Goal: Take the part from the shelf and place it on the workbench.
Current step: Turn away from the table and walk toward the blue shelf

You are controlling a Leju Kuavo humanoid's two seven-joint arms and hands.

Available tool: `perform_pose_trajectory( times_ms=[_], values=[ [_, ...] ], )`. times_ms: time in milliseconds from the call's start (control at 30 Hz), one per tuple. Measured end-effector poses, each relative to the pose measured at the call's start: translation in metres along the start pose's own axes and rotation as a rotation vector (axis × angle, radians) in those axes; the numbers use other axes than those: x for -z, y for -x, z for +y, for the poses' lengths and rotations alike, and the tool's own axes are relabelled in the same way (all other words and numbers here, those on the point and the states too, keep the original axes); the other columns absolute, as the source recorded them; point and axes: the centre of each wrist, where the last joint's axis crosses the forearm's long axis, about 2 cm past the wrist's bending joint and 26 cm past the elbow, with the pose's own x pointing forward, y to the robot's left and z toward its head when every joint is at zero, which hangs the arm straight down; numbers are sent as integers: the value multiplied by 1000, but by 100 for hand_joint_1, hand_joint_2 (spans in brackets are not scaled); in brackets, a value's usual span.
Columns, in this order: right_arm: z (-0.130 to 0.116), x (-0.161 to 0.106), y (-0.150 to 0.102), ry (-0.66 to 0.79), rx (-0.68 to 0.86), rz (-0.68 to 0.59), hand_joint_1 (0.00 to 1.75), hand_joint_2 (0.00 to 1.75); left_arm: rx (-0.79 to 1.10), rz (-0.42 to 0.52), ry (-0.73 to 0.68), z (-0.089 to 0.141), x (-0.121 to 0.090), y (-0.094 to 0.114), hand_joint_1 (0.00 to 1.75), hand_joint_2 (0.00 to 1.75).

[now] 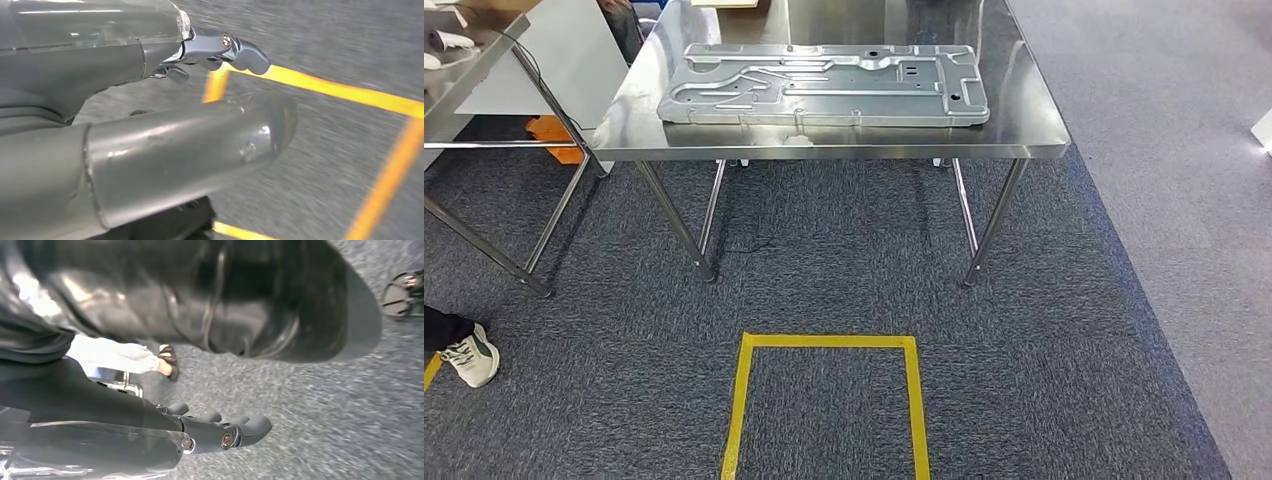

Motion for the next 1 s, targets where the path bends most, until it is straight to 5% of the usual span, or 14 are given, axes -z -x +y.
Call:
perform_pose_trajectory(
  times_ms=[100, 400, 600, 1000],
  values=[
    [0, 0, -1, -9, 38, 16, 0, 0, -2, 41, -35, 1, 1, -1, 0, 0],
    [3, 0, 0, -19, 85, 38, 0, 0, 58, -28, -152, 3, 1, -2, 0, 0],
    [5, 0, 1, -24, 87, 41, 0, 0, 18, -95, -25, 2, -1, 2, 0, 0],
    [8, -1, -1, -28, 74, 41, 0, 0, 16, -105, -10, 3, -2, 3, 0, 0]
  ],
)
